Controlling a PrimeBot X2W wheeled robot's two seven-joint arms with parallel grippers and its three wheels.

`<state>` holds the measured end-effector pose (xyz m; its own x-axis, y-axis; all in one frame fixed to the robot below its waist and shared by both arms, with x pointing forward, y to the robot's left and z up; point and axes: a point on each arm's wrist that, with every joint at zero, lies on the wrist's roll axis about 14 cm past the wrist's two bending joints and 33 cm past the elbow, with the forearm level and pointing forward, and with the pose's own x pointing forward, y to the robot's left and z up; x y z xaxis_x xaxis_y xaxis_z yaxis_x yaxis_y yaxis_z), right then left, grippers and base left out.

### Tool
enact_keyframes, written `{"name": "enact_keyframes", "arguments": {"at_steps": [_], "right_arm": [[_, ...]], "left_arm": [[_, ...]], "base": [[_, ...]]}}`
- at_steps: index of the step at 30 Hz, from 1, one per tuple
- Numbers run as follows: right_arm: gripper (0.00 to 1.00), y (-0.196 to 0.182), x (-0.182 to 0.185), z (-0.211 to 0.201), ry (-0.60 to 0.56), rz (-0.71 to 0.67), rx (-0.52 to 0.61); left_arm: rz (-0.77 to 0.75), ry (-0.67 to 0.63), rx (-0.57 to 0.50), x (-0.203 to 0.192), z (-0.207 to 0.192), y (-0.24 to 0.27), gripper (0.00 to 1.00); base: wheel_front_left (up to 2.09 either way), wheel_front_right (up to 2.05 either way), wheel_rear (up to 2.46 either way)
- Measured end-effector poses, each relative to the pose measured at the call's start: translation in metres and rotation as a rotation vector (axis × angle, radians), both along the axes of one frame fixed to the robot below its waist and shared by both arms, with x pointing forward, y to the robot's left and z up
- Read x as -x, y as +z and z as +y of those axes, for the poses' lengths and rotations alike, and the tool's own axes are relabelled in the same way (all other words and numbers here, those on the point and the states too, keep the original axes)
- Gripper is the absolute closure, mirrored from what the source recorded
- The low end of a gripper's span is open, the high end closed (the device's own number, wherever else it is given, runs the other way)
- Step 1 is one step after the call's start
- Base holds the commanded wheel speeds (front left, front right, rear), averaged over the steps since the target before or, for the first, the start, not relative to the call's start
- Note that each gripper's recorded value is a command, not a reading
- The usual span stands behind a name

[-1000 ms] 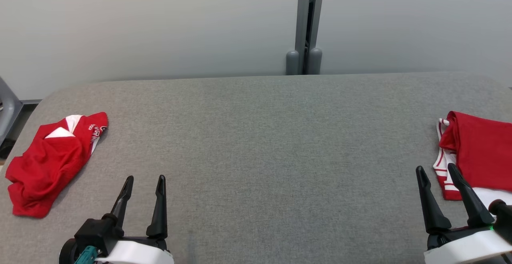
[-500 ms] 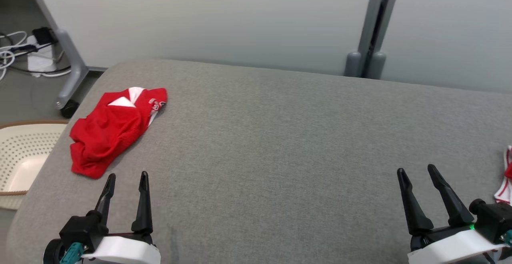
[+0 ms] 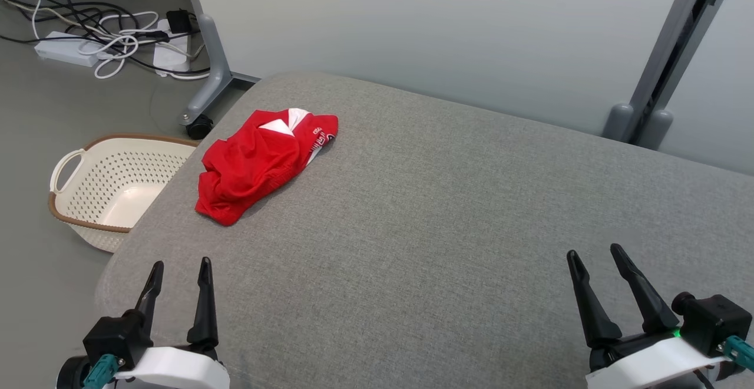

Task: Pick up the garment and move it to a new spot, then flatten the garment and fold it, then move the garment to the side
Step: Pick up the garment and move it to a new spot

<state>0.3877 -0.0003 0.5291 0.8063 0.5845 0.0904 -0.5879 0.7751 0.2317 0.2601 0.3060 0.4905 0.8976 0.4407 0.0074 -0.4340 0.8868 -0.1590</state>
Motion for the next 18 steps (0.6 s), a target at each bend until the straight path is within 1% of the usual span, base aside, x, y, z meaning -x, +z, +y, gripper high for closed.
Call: {"name": "enact_keyframes", "arguments": {"at_steps": [5,8,14,18], "right_arm": [[0.00,-0.001,0.002,0.010,0.031,0.003,0.001],[0.00,-0.003,0.000,0.010,0.033,0.007,0.001],[0.00,-0.005,-0.009,0.012,0.038,0.010,-0.007],[0.00,-0.008,-0.020,0.007,0.019,0.016,-0.013]], "left_arm": [[0.008,0.016,0.006,0.004,0.006,0.002,0.00],[0.036,-0.011,0.020,-0.003,0.003,0.003,0.00],[0.084,-0.055,-0.025,-0.038,0.021,0.034,0.00],[0.187,-0.078,0.029,-0.066,0.034,0.035,0.00]], "base": [[0.00,0.00,0.00],[0.00,0.00,0.00],[0.00,0.00,0.00],[0.00,0.00,0.00]]}}
